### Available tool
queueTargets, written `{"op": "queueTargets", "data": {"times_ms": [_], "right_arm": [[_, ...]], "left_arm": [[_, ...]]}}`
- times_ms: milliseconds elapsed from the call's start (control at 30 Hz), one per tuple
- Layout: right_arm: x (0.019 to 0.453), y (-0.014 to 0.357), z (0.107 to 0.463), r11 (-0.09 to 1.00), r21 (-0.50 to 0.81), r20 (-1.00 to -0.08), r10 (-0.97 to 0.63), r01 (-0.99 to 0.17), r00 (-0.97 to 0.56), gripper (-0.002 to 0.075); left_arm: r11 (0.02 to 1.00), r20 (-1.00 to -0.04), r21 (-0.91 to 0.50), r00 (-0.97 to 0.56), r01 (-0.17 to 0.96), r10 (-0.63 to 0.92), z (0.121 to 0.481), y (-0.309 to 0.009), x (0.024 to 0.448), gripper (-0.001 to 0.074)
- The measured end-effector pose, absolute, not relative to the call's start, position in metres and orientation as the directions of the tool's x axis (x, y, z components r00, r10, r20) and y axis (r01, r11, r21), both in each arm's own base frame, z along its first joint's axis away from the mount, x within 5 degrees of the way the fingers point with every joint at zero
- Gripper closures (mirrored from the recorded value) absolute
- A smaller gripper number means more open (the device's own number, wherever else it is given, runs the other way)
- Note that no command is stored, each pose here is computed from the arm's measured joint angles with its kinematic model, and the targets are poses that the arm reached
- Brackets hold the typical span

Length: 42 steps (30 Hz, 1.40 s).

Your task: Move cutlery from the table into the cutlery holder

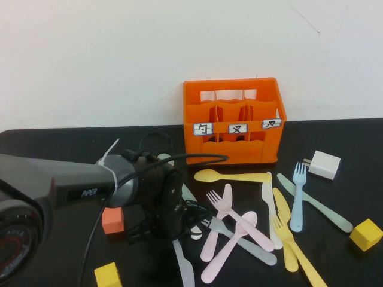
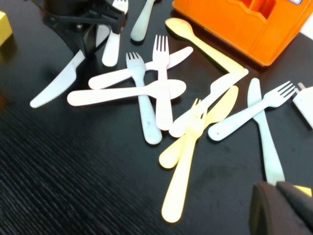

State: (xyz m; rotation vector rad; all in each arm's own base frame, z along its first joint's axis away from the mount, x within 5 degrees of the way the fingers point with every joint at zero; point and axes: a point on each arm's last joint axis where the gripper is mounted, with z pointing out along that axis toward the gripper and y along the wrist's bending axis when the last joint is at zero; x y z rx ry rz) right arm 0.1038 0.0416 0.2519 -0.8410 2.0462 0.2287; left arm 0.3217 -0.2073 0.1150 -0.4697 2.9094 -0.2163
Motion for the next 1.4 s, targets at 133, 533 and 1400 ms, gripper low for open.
{"op": "queueTargets", "data": {"times_ms": [133,533,1400], "right_arm": [[0.104,0.042,0.252,0.753,-0.147,-0.794,-0.476,-0.641,-0.378,0.0728],[0.104,0.042,0.252,0.753,-0.146,-0.794,-0.476,-0.642,-0.379,0.0728],[0.104,0.042,0.252,0.753,-0.142,-0.795,-0.473,-0.643,-0.379,0.0728]], "left_arm": [[0.942,-0.165,-0.172,-0.934,-0.289,-0.317,0.115,-0.207,0.322,0.0627],[0.98,-0.259,-0.087,-0.945,-0.18,-0.197,0.167,-0.193,0.316,0.0732],[0.97,-0.282,-0.181,-0.936,-0.165,-0.212,0.152,-0.204,0.325,0.0454]]}}
